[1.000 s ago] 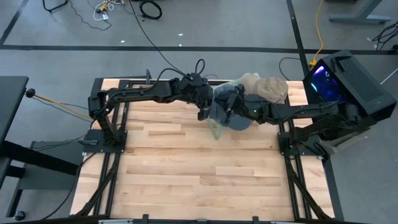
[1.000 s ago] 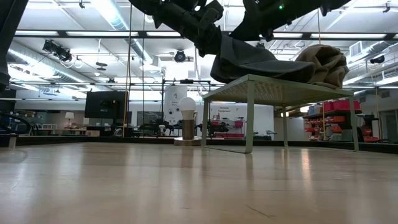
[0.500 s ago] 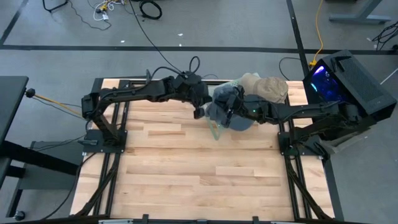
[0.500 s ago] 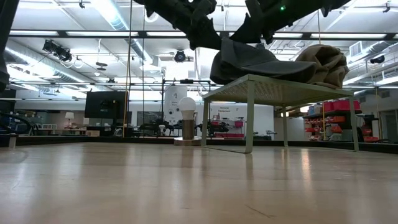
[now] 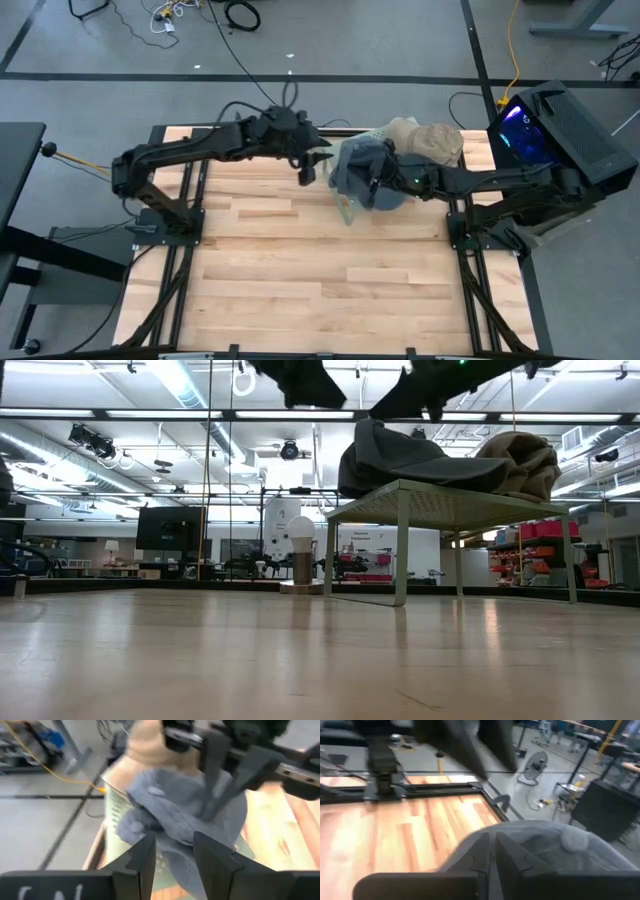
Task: Stack caps on shelf
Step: Stack the black cap on the black cap on the shelf, then return to Home Position
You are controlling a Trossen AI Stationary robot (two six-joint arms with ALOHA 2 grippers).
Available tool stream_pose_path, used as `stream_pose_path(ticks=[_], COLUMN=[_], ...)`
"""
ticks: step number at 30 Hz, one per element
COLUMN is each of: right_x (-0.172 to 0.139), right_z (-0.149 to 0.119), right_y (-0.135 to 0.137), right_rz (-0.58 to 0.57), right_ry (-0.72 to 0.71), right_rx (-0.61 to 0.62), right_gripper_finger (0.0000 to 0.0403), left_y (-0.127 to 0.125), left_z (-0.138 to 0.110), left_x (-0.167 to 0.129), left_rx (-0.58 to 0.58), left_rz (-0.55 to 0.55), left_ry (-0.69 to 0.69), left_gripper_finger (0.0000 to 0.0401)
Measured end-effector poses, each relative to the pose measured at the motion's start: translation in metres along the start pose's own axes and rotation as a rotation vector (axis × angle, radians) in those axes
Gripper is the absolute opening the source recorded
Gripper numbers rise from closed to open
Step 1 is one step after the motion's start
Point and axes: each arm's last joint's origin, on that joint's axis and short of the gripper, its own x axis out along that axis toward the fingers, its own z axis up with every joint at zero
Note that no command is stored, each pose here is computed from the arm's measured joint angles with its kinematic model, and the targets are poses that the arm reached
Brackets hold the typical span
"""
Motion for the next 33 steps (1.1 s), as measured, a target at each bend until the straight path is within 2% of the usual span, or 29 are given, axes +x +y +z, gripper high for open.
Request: stream_pose_path(ticks=[4,8,10,12,15,20,27,29,33], right_x=[-0.015,-0.032,-0.041,-0.049,-0.057,-0.059,-0.06,-0.06,-0.062], right_z=[0.005,0.013,0.015,0.016,0.014,0.004,-0.002,-0.002,-0.004], right_y=[0.007,0.015,0.019,0.023,0.029,0.036,0.04,0.041,0.044], right_rz=[0.045,0.13,0.176,0.21,0.247,0.225,0.348,0.387,0.471], right_ry=[-0.014,-0.064,-0.083,-0.098,-0.086,0.018,0.07,0.082,0.114], right_rx=[-0.012,-0.002,0.021,0.042,0.055,0.078,0.047,0.094,0.101], right_gripper_finger=[0.0029,0.0029,0.0029,0.0029,0.0029,0.0029,0.0029,0.0029,0.0029], left_y=[-0.007,-0.022,-0.029,-0.039,-0.056,-0.087,-0.117,-0.125,-0.147], left_z=[0.009,0.013,0.014,0.012,0.005,-0.002,-0.007,-0.01,-0.009], left_x=[-0.024,-0.035,-0.036,-0.035,-0.035,-0.042,-0.049,-0.051,-0.059], left_rx=[0.011,0.022,-0.032,-0.062,-0.031,-0.071,-0.095,-0.068,0.04], left_rz=[0.035,-0.032,-0.068,-0.099,-0.14,-0.217,-0.288,-0.312,-0.379], left_ry=[-0.023,-0.028,-0.033,0.001,0.092,0.194,0.261,0.287,0.26], left_gripper_finger=[0.0139,0.0133,0.0131,0.0132,0.0131,0.0131,0.0131,0.0131,0.0131])
